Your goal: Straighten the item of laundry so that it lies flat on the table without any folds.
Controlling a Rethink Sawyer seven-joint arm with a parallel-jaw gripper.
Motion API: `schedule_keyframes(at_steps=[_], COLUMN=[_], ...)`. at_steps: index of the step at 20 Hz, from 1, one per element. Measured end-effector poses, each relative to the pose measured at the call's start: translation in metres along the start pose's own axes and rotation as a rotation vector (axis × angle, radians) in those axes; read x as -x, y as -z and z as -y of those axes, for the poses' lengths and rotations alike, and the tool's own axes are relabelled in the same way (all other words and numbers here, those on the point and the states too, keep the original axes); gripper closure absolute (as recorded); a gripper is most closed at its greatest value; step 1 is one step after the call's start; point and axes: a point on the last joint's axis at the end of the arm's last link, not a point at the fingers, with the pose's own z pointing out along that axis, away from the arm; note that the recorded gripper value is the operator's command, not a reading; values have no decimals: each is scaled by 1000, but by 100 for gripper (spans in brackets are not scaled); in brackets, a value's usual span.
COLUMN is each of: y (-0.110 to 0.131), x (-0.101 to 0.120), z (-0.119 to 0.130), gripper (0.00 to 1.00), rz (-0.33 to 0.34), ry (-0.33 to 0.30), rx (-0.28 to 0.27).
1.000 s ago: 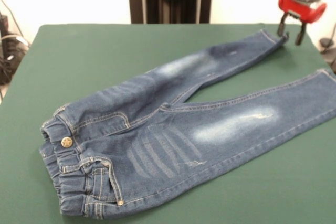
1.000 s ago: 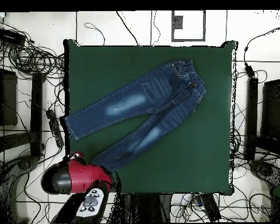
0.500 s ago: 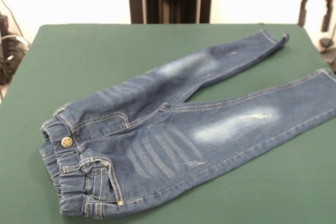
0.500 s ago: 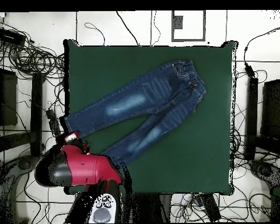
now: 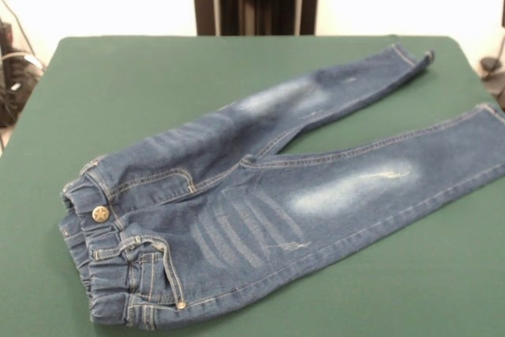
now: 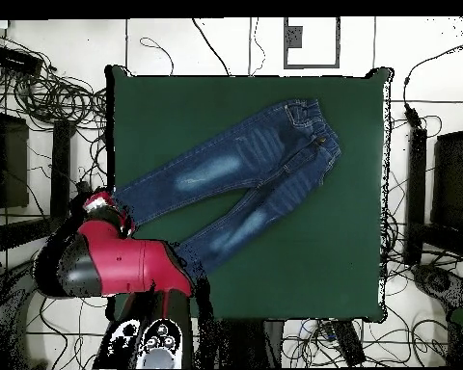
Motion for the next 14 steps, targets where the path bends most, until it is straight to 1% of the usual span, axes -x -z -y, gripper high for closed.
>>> schedule_keyframes(at_steps=[5,7,10,14], y=[-2,-8,-15,-30], x=[13,24,34,59], z=[6,14,23,43], gripper=[0,0,0,0], rz=[11,17,21,24], ry=[8,18,25,40], rx=[-6,-19,-34,-65])
